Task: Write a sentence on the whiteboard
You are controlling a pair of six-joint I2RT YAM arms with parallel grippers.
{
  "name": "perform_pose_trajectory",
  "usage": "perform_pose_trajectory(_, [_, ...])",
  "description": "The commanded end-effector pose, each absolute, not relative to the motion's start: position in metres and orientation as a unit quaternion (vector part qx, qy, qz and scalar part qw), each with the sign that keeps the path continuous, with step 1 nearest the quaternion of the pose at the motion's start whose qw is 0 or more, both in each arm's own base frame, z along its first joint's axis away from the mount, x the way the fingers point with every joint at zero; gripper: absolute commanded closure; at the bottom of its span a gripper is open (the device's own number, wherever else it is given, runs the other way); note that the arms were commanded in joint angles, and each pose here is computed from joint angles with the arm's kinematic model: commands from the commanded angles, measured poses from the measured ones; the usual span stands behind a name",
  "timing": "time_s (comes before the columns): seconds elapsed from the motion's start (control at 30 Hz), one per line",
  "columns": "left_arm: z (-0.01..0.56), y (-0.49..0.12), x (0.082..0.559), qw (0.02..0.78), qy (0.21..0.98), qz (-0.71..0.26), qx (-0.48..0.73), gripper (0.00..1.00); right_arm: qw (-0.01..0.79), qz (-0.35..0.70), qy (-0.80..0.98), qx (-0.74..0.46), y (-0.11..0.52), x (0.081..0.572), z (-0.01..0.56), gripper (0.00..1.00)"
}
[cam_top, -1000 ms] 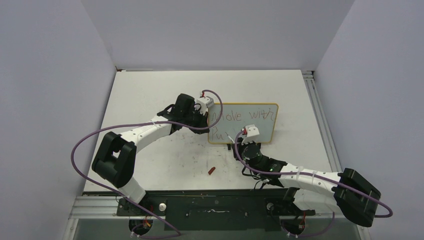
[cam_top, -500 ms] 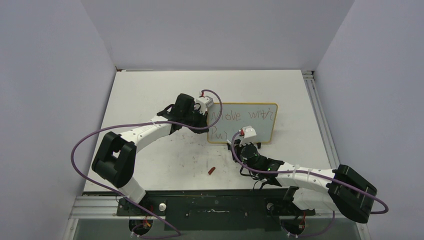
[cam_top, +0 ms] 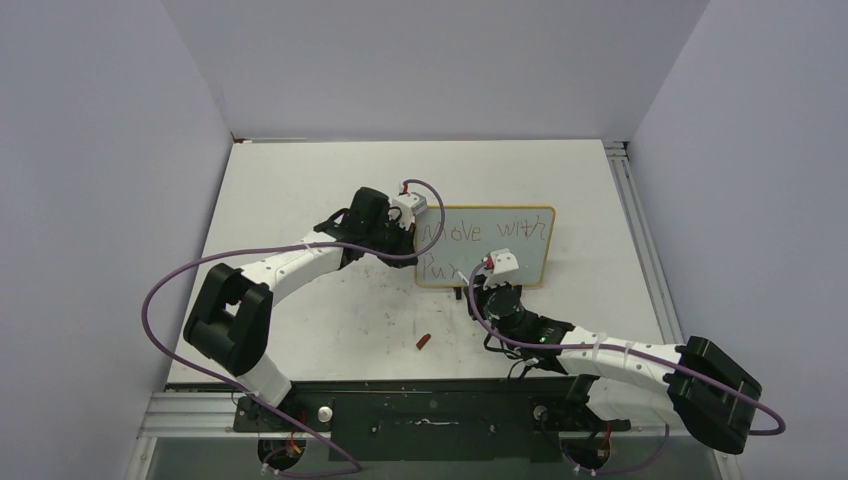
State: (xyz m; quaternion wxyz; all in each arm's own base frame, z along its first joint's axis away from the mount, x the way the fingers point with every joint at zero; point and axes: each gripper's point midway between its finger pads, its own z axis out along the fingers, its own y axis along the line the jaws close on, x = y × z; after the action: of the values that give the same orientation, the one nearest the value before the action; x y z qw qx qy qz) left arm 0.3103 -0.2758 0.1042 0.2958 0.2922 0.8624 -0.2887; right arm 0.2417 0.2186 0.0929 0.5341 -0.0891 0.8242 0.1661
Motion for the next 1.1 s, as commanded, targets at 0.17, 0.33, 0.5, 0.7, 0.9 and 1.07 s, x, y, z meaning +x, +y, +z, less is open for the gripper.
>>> perform_pose_trajectory(0.17, [0.139,-0.289,0.321,0.334,0.837,-0.311,0.302,1.00,0.573,0.159,0.802,-0.057,0.217,0.259,0.123,0.95])
perform_pose_trajectory(0.33, [0.139,-0.289,0.321,0.334,0.837,-0.311,0.302,1.00,0.571,0.153,0.805,-0.049,0.212,0.258,0.120,0.95])
perform_pose_trajectory(0.5, [0.139,-0.288,0.321,0.335,0.837,-0.311,0.302,1.00,0.563,0.151,0.811,-0.045,0.209,0.255,0.113,0.95])
perform_pose_trajectory(0.7, [0.139,-0.289,0.321,0.334,0.837,-0.311,0.302,1.00,0.559,0.154,0.814,-0.047,0.209,0.253,0.109,0.95])
perform_pose_trajectory(0.9, [0.138,-0.288,0.321,0.333,0.838,-0.311,0.301,1.00,0.566,0.174,0.803,-0.067,0.216,0.251,0.120,0.95])
perform_pose_trajectory(1.07, [0.139,-0.288,0.322,0.335,0.838,-0.310,0.300,1.00,0.568,0.204,0.793,-0.081,0.223,0.245,0.131,0.95])
